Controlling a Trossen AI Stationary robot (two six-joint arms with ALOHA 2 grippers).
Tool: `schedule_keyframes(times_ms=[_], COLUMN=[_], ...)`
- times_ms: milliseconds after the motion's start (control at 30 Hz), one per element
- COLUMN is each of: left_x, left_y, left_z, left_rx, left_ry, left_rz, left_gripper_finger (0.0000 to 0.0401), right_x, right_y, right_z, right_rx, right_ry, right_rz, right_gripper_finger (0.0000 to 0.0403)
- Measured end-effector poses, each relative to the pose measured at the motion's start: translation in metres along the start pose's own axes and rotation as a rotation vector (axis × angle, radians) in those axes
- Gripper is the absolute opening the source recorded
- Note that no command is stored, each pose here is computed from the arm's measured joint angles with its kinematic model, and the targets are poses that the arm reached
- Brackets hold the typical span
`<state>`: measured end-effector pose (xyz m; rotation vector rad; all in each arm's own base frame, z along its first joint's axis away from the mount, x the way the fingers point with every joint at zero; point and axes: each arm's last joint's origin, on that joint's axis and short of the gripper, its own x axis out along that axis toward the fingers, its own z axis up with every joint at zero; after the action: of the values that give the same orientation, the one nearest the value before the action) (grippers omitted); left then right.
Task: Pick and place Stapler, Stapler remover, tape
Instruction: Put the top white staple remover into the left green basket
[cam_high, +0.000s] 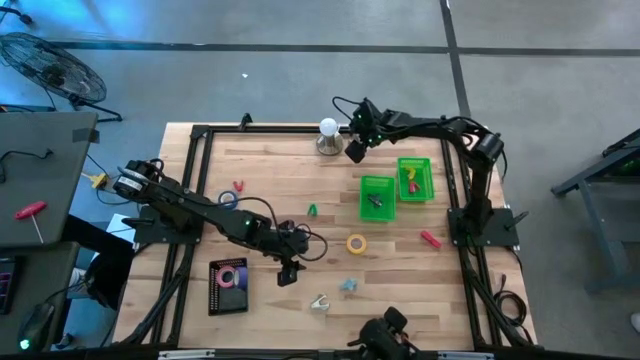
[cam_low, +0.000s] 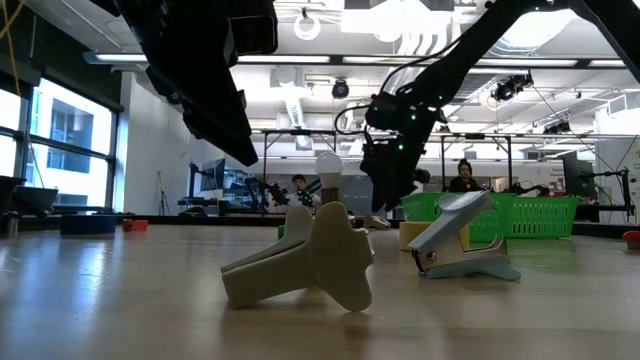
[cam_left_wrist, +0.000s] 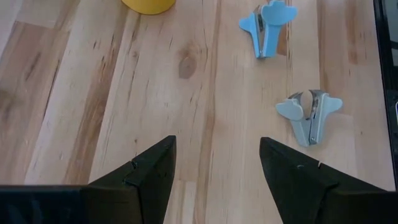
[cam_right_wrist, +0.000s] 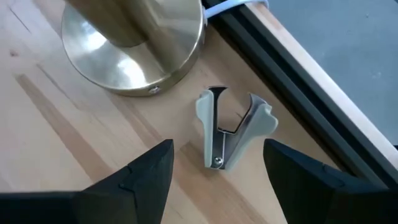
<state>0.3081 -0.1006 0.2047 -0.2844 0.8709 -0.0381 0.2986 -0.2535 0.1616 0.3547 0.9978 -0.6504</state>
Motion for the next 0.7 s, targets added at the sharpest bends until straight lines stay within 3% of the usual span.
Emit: schedule_keyframes(times_ms=[700], left_x=[0.0], left_y=[0.0], left_z=[0.0], left_rx=[0.001], left_ry=[-0.002], left_rz=[0.003], left_gripper_finger=[0.0225], right_x=[0.035], right_y=[-0.005], right_z=[-0.012], right_rx=[0.014], right_ry=[0.066], right_rz=[0.0], right_gripper_finger=[0.024])
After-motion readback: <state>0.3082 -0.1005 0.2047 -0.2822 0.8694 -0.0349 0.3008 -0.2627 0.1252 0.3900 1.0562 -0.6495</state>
